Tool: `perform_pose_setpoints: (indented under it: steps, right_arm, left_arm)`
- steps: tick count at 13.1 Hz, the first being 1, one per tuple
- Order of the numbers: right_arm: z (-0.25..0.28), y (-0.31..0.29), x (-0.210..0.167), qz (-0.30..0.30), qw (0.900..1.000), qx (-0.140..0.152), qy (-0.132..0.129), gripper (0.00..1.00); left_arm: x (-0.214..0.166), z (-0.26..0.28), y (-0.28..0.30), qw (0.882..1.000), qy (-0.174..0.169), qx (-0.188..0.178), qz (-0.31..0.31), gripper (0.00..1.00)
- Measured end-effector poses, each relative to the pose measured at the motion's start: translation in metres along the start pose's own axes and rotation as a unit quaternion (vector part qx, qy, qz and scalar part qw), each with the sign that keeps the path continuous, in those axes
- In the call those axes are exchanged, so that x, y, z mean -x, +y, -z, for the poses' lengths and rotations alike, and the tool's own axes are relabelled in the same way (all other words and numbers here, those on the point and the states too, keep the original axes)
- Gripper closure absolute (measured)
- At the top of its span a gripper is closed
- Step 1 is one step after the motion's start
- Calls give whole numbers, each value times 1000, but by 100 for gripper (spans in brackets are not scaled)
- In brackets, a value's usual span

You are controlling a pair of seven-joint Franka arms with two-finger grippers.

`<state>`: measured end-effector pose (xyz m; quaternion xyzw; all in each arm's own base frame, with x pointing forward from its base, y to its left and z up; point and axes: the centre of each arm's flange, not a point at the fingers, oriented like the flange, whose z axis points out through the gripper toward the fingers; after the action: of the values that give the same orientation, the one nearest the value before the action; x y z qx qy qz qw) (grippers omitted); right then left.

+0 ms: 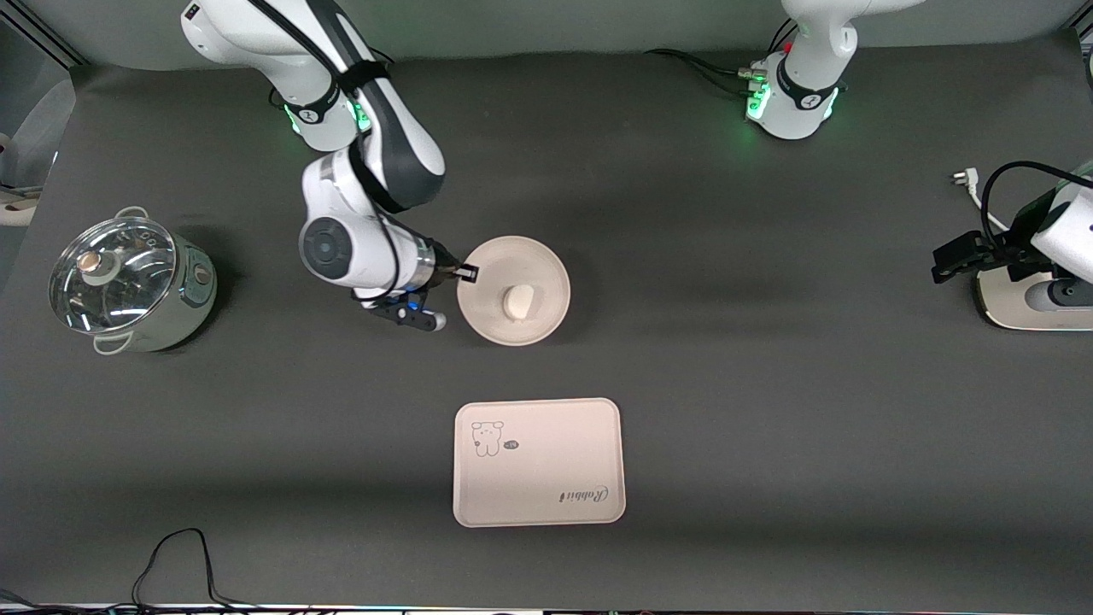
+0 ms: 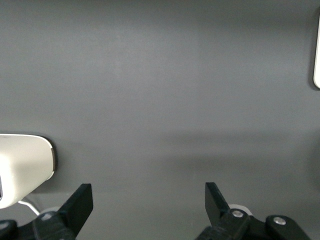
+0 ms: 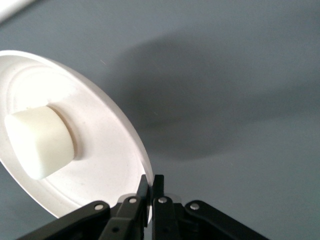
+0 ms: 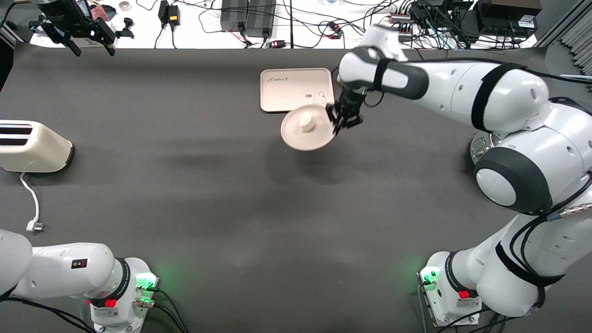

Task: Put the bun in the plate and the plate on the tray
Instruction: 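Lift the plate with the right gripper and carry it over the tray, then lower the plate onto the tray and open the right gripper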

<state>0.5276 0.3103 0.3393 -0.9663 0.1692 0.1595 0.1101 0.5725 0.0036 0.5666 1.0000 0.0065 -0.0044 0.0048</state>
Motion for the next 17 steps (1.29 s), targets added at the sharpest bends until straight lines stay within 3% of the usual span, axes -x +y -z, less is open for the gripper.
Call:
perform_pose_setpoints:
  steps: [3,5,8,13,17]
  right_arm:
    - [47,-13,-20,1,999,-34,37,95]
    - [69,-24,-45,-12,996,-73,49,95]
    - [59,-41,-100,-32,992,-108,58,95]
    - [-15,-36,-183,-42,988,-119,90,95]
    - [-67,-39,-197,-38,986,-117,110,95]
  left_arm:
    - [-1,-1,0,1000,0,9,2,0]
    - [-2,-1,0,1000,5,9,3,0]
    - [-5,0,0,1000,18,9,3,0]
    - [-5,0,0,1000,18,9,2,0]
    - [-6,-2,0,1000,16,9,2,0]
